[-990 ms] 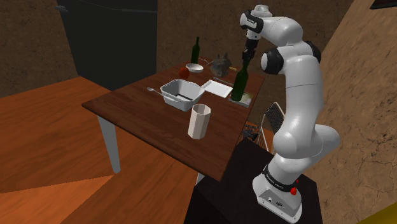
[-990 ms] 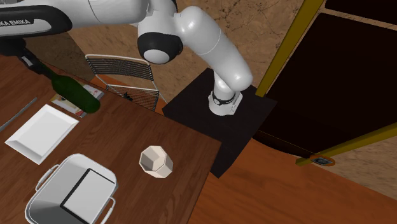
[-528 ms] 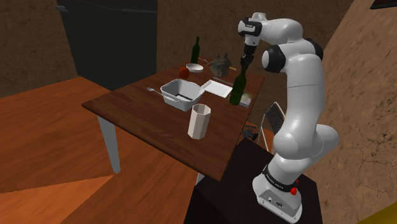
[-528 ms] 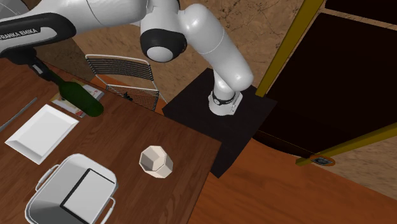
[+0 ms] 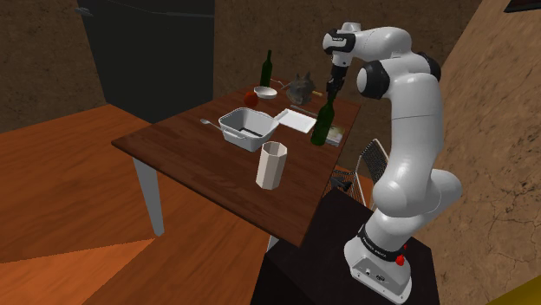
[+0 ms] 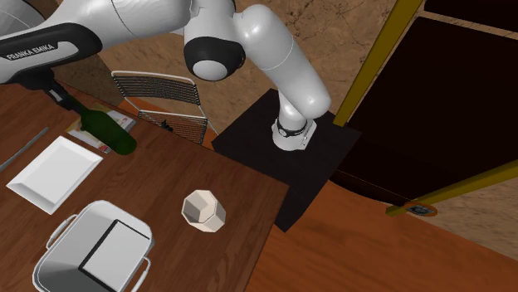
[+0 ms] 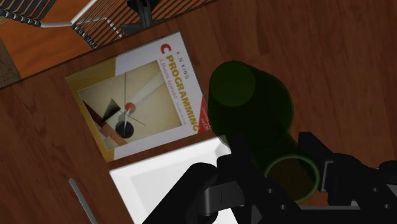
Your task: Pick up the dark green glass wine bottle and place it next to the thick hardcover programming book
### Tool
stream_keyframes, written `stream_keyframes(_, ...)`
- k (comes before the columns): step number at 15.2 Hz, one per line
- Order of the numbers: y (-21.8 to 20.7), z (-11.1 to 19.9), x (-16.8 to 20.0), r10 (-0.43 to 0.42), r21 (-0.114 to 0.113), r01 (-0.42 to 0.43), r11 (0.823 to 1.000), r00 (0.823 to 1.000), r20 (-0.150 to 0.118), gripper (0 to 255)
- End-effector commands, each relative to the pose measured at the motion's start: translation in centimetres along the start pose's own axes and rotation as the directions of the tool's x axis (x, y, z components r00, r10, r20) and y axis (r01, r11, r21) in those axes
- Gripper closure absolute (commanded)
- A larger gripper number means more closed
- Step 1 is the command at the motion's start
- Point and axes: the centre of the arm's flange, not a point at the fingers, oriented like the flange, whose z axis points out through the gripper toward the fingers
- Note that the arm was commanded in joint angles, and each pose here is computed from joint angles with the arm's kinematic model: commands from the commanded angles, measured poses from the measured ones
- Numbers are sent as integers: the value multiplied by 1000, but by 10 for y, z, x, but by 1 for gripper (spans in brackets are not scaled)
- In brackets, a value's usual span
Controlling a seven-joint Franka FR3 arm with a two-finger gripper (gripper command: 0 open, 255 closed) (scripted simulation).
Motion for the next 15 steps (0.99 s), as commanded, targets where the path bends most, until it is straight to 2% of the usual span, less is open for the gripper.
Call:
stream_keyframes(1,0,0,0,0,0,0,1000,1000,-1,255)
stream_keyframes(3,0,0,0,0,0,0,1000,1000,-1,255)
stream_keyframes(4,0,0,0,0,0,0,1000,1000,-1,0)
stream_keyframes(9,0,0,0,0,0,0,1000,1000,-1,0)
stream_keyframes(13,0,-50,0,0,0,0,1000,1000,-1,0)
stream_keyframes(15,0,-50,0,0,0,0,1000,1000,-1,0)
